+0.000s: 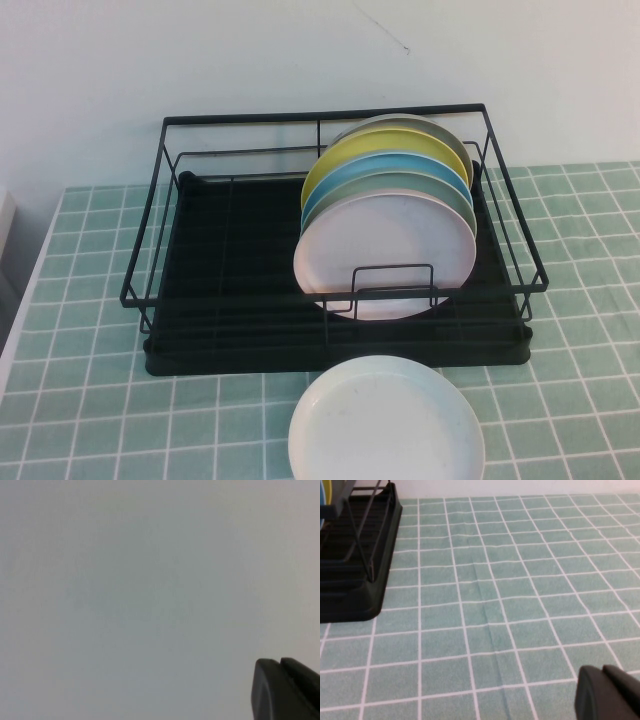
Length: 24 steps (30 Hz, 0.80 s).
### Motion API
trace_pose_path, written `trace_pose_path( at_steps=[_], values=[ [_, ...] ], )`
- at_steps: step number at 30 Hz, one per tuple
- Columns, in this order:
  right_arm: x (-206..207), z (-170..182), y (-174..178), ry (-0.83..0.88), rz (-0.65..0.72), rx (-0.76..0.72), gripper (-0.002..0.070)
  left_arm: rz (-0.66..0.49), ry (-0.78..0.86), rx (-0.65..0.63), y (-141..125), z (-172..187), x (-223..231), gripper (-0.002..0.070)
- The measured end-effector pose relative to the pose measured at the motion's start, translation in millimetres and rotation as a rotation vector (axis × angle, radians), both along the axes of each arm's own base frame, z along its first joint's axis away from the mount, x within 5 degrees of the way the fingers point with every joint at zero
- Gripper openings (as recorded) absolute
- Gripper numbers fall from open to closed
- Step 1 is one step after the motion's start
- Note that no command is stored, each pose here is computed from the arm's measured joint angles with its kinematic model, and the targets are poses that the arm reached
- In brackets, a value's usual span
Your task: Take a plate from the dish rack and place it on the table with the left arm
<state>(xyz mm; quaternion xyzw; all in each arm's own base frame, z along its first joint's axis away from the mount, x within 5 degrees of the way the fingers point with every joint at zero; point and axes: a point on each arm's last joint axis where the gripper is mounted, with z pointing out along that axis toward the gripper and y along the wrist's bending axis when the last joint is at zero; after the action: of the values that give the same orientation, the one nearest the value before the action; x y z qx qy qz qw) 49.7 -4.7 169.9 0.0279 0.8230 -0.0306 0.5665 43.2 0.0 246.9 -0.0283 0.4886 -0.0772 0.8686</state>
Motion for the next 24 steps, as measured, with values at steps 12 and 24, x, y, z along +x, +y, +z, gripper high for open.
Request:
trace_pose_path(
  at_steps=[12, 24],
  values=[
    [0.0, 0.0, 0.0, 0.0, 0.0, 0.0, -0.0002, -0.004, -0.018, -0.009, 0.2, 1.4, -1.0, -0.0003],
    [0.0, 0.0, 0.0, 0.0, 0.0, 0.0, -0.0002, -0.12, -0.471, -0.216, 6.2, 30.0, -30.2, -0.0003]
  ],
)
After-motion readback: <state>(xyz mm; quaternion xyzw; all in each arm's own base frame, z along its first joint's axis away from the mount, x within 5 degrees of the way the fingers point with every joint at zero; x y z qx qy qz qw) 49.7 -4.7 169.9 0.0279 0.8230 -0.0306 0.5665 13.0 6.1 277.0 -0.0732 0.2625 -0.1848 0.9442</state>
